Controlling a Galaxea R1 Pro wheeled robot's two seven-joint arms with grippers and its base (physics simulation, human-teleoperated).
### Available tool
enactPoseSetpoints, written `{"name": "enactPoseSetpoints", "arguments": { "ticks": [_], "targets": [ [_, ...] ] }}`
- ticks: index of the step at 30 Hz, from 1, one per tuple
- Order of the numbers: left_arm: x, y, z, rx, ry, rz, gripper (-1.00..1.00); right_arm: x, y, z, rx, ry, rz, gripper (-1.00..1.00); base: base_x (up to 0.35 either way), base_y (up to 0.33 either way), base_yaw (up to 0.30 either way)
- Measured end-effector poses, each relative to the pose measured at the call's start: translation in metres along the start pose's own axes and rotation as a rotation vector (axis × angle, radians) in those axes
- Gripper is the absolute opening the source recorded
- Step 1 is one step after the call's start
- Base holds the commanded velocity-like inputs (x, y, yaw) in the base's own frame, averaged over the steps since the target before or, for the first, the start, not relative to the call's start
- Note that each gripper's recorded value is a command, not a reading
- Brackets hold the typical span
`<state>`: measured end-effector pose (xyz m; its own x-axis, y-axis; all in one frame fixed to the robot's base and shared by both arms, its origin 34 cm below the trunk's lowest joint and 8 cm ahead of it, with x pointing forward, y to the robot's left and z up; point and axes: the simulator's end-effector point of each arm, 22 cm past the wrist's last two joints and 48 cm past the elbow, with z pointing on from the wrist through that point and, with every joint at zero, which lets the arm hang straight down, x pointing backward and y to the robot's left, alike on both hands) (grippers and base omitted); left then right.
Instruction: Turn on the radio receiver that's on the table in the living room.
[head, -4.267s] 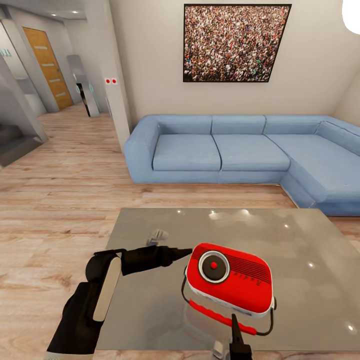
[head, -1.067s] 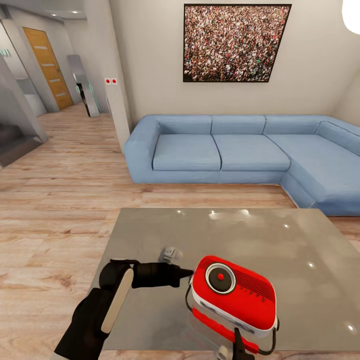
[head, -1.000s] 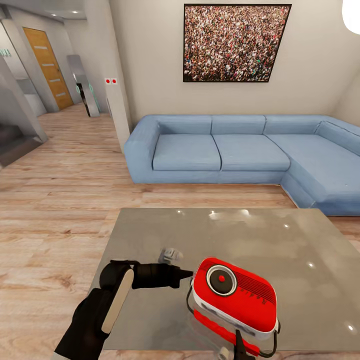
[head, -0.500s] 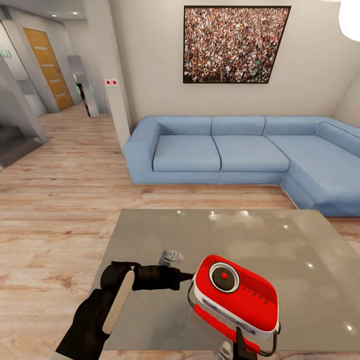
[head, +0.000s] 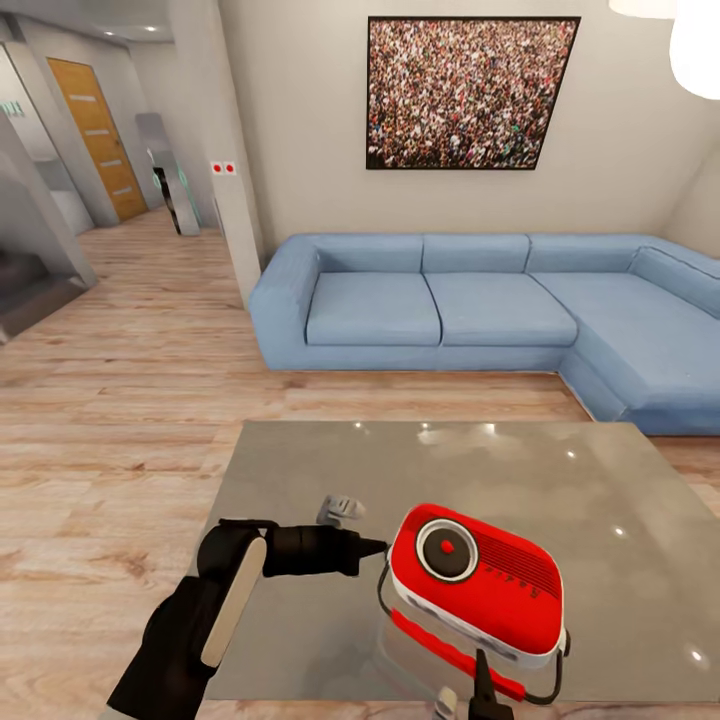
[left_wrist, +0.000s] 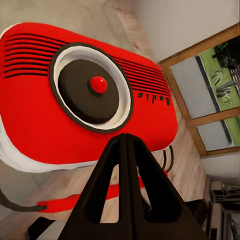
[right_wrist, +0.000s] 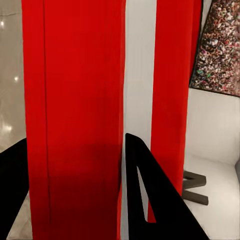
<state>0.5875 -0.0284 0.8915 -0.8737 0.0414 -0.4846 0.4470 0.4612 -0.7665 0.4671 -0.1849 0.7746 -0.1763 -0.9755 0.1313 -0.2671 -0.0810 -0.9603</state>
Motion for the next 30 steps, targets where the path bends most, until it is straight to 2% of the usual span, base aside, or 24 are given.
{"name": "enactPoseSetpoints", "arguments": {
  "ticks": [11, 30],
  "targets": [
    [-0.008, -0.016, -0.007, 0.007, -0.005, 0.008, -1.0, 0.006, -0.014, -0.006, 0.003, 0.022, -0.029, -1.0, 0.0, 0.0, 0.0],
    [-0.016, -0.037, -0.017, 0.013, -0.005, 0.008, -1.0, 0.009, -0.035, -0.016, 0.002, 0.025, -0.03, -1.0, 0.0, 0.0, 0.0]
  ]
}}
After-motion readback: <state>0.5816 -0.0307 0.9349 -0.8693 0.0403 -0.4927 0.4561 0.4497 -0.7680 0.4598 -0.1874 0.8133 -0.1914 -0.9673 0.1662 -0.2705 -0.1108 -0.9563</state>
